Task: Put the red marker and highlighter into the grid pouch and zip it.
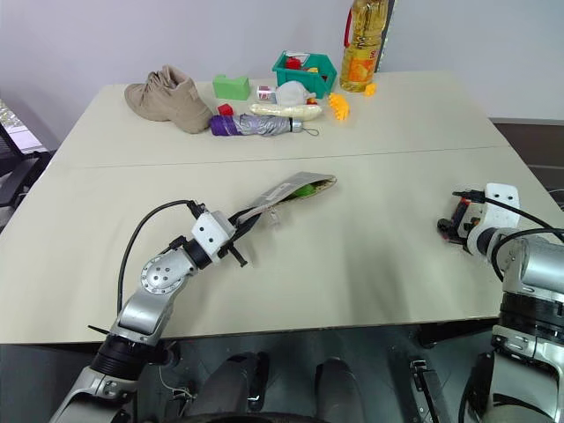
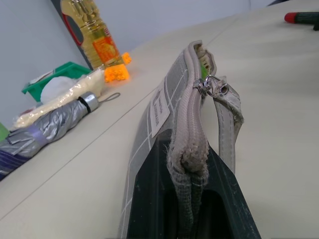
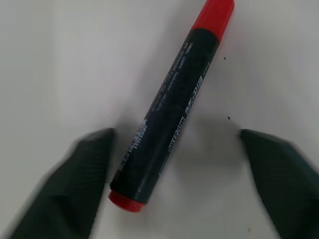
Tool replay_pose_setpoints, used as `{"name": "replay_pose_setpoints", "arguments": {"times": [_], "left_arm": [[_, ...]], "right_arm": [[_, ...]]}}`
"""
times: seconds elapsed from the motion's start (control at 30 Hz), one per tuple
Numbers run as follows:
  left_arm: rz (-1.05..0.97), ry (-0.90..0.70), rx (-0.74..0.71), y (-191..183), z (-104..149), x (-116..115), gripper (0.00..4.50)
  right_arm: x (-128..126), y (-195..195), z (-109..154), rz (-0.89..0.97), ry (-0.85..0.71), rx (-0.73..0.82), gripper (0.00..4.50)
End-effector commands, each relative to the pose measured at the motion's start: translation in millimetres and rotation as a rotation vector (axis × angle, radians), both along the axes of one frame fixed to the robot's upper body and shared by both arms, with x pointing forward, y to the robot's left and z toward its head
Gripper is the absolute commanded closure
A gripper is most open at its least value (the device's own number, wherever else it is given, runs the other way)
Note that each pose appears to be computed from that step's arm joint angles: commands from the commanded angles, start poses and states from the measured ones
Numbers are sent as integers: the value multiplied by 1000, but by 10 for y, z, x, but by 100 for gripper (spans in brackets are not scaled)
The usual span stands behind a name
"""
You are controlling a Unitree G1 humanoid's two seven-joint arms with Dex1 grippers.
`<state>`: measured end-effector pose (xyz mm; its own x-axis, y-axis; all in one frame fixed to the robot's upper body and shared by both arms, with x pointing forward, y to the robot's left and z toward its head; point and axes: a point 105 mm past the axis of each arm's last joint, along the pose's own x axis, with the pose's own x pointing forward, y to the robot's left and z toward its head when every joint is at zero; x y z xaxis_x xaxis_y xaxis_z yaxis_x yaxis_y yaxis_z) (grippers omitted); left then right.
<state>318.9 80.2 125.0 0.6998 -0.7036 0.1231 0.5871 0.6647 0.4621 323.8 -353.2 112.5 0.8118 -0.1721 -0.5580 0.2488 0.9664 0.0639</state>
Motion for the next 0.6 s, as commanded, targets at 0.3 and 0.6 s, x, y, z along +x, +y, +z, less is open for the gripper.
{"name": "replay_pose_setpoints", "arguments": {"times": [0.3, 0.6], "left_arm": [[18, -45, -16, 60, 107, 1, 450], [6, -55, -11, 80, 138, -22, 450]], "right_arm": [[224, 885, 589, 631, -195, -490, 417], [-57, 1691, 761, 1171, -291, -662, 417]]}}
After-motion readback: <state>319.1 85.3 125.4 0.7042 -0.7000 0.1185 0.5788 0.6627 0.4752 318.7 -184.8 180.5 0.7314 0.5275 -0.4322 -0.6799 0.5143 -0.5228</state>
